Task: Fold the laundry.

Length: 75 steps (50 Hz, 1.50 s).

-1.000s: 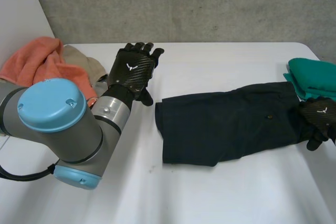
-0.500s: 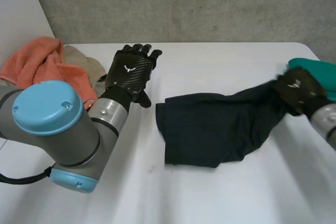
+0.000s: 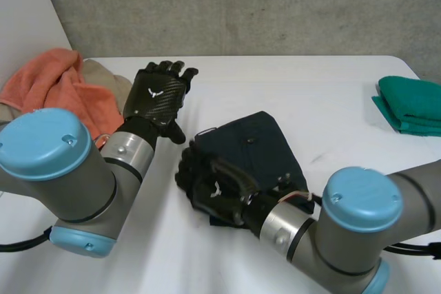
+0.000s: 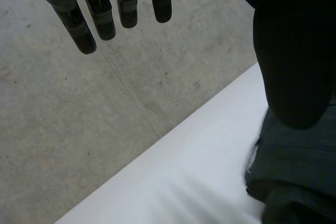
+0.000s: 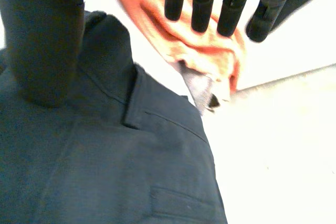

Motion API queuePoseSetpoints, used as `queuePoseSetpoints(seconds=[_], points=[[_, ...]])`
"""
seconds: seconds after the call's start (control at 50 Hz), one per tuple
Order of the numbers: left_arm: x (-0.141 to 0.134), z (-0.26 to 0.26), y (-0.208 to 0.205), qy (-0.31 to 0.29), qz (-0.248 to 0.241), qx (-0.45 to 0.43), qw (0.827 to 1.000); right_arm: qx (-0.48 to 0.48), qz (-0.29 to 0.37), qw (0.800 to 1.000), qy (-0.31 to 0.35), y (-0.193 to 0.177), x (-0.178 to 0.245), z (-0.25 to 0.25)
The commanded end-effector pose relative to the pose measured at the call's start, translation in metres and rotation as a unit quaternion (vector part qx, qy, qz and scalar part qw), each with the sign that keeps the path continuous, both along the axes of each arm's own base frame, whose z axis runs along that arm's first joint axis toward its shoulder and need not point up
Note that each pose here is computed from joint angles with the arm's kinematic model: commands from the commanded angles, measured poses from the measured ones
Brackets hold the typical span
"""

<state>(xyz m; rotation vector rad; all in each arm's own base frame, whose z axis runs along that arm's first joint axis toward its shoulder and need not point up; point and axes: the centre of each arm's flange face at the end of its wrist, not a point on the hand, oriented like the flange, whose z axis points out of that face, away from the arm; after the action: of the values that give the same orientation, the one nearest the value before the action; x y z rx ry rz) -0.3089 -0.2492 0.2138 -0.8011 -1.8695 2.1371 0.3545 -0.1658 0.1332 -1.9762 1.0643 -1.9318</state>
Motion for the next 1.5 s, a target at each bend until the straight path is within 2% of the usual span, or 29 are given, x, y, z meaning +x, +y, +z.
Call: queuePoseSetpoints(seconds=[0.02,0.08,0.1,0.18,0.26,0.32,0.4,0.48,0.62,0.72,0.84,0.98,1.08,1.1,1.16,1.18,1.26,1.38,1.5], points=[[-0.003,0.018,-0.007,0.018,0.003,-0.025,1.000,0.149,-0.084,0.972,-0.164,-0.021,-0.018,0.075],[-0.008,0.027,-0.007,0.030,-0.003,-0.029,0.999,0.211,-0.098,0.949,-0.214,-0.029,-0.024,0.091],[-0.009,0.029,-0.006,0.034,-0.006,-0.029,0.999,0.239,-0.123,0.933,-0.240,-0.039,-0.034,0.101],[-0.023,0.036,0.004,0.049,-0.030,-0.013,0.998,0.269,-0.225,0.899,-0.262,-0.076,-0.071,0.115],[-0.038,0.024,0.009,0.044,-0.048,0.035,0.997,0.304,-0.279,0.879,-0.238,-0.098,-0.084,0.105],[-0.051,0.011,0.014,0.031,-0.057,0.060,0.996,0.330,-0.289,0.872,-0.217,-0.107,-0.080,0.096],[-0.064,-0.016,0.021,-0.005,-0.043,0.102,0.994,0.388,-0.305,0.853,-0.169,-0.120,-0.073,0.068],[-0.067,-0.043,0.022,-0.043,-0.020,0.135,0.990,0.422,-0.301,0.845,-0.131,-0.126,-0.068,0.038],[-0.061,-0.082,0.027,-0.107,-0.013,0.180,0.978,0.403,-0.302,0.862,-0.063,-0.129,-0.067,-0.003],[-0.056,-0.095,0.031,-0.145,-0.014,0.197,0.969,0.368,-0.314,0.874,-0.032,-0.132,-0.071,-0.011],[-0.055,-0.083,0.028,-0.136,-0.015,0.191,0.972,0.335,-0.326,0.883,-0.045,-0.133,-0.075,0.008],[-0.051,0.006,0.017,-0.055,-0.029,0.108,0.992,0.267,-0.318,0.906,-0.088,-0.122,-0.079,0.044],[-0.047,0.045,0.007,-0.014,-0.094,0.064,0.993,0.211,-0.315,0.916,-0.131,-0.093,-0.088,0.068],[-0.050,0.053,0.008,-0.008,-0.128,0.056,0.990,0.209,-0.314,0.916,-0.132,-0.089,-0.090,0.066],[-0.054,0.063,0.011,-0.002,-0.183,0.045,0.982,0.217,-0.307,0.918,-0.124,-0.068,-0.091,0.047],[-0.056,0.070,0.013,0.002,-0.214,0.039,0.976,0.223,-0.304,0.919,-0.120,-0.062,-0.091,0.042],[-0.056,0.083,0.018,0.012,-0.263,0.043,0.964,0.248,-0.293,0.918,-0.097,-0.037,-0.092,0.016],[-0.055,0.082,0.020,0.021,-0.286,0.073,0.955,0.255,-0.268,0.924,-0.095,-0.022,-0.092,-0.002],[-0.063,0.072,0.027,0.018,-0.295,0.086,0.951,0.244,-0.252,0.931,-0.100,-0.022,-0.084,-0.022]])
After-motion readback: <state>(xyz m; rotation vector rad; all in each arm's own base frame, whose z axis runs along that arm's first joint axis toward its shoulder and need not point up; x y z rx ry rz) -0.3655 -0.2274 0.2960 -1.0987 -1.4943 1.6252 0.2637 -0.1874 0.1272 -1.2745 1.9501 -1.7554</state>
